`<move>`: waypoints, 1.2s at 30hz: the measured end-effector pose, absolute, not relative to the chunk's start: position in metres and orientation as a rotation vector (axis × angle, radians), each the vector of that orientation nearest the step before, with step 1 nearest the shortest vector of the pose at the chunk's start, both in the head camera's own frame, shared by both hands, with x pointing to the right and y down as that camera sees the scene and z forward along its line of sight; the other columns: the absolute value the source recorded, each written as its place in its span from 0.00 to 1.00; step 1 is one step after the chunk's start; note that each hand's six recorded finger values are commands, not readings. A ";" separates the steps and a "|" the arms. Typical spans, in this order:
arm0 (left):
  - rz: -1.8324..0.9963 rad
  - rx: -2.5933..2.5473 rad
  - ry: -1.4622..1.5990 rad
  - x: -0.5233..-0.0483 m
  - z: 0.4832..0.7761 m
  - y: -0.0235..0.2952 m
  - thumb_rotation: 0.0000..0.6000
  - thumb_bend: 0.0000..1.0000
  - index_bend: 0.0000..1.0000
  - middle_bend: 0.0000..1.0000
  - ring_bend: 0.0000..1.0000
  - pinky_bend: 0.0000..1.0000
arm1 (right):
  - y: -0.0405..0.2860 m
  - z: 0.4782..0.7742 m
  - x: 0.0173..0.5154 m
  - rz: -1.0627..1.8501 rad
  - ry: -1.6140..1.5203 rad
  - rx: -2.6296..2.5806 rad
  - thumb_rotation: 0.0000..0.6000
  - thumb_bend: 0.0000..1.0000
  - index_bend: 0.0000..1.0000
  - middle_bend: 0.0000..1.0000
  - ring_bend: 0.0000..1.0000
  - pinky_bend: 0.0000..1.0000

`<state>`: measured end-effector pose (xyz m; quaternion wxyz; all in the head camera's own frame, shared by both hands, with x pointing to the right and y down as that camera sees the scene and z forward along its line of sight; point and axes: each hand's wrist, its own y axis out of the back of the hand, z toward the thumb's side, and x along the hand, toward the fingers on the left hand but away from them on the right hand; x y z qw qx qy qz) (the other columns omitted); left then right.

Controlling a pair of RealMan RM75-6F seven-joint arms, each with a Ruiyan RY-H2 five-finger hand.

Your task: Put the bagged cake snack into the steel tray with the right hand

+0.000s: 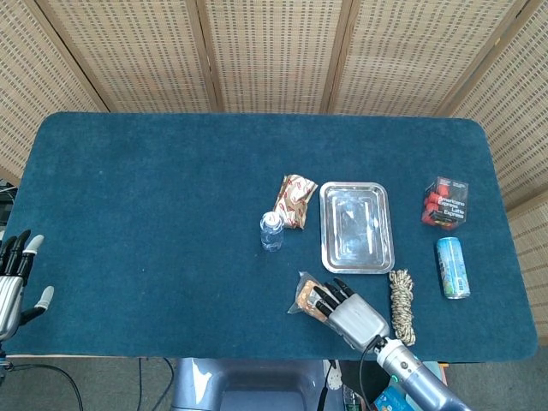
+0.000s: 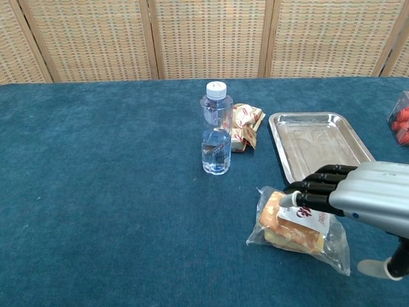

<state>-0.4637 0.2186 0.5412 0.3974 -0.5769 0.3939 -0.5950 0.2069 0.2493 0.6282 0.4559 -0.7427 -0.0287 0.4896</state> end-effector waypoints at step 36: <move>-1.541 -1.476 1.045 -0.491 0.551 0.221 0.97 0.36 0.00 0.00 0.00 0.00 | 0.233 0.666 0.181 1.179 -0.014 -1.823 1.00 0.30 0.36 0.44 0.30 0.37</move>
